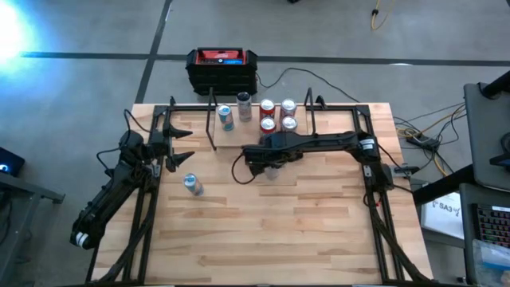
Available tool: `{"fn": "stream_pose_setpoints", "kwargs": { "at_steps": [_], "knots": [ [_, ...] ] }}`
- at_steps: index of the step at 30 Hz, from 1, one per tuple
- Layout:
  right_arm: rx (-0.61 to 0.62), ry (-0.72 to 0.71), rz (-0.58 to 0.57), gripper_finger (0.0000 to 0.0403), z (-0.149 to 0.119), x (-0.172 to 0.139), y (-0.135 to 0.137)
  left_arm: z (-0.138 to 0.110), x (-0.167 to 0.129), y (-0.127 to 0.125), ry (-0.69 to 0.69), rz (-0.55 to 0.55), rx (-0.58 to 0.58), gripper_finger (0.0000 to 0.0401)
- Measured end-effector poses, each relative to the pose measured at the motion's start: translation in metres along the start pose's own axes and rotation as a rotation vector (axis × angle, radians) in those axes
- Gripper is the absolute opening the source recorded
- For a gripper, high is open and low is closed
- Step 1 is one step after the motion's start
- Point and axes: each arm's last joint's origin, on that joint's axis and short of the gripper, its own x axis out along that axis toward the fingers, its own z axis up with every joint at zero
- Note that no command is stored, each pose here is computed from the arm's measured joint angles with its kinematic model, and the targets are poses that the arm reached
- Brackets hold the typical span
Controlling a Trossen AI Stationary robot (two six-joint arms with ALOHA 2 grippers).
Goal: Place canned beverage on shelf
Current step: Put the white and pink soda can on the shelf aligned with the other white and pink soda can
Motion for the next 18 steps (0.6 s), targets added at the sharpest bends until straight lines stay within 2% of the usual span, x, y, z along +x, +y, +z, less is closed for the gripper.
{"fn": "stream_pose_setpoints", "kwargs": {
  "at_steps": [3, 6, 13, 18],
  "knots": [
    [-0.233, 0.028, 0.019, 0.04, -0.001, -0.003, -0.001, 0.0, 0.0, 0.0, 0.0, 0.0, 0.0, 0.038],
    [-0.413, 0.029, 0.032, 0.04, -0.001, -0.007, -0.003, 0.0, 0.0, 0.0, 0.0, 0.0, 0.0, 0.038],
    [-0.678, 0.018, 0.05, 0.04, 0.0, -0.015, -0.007, 0.0, 0.0, 0.0, 0.0, 0.0, 0.0, 0.038],
    [-0.842, 0.067, 0.074, 0.04, -0.002, -0.015, -0.008, 0.0, 0.0, 0.0, 0.0, 0.0, 0.0, 0.038]
  ]
}}
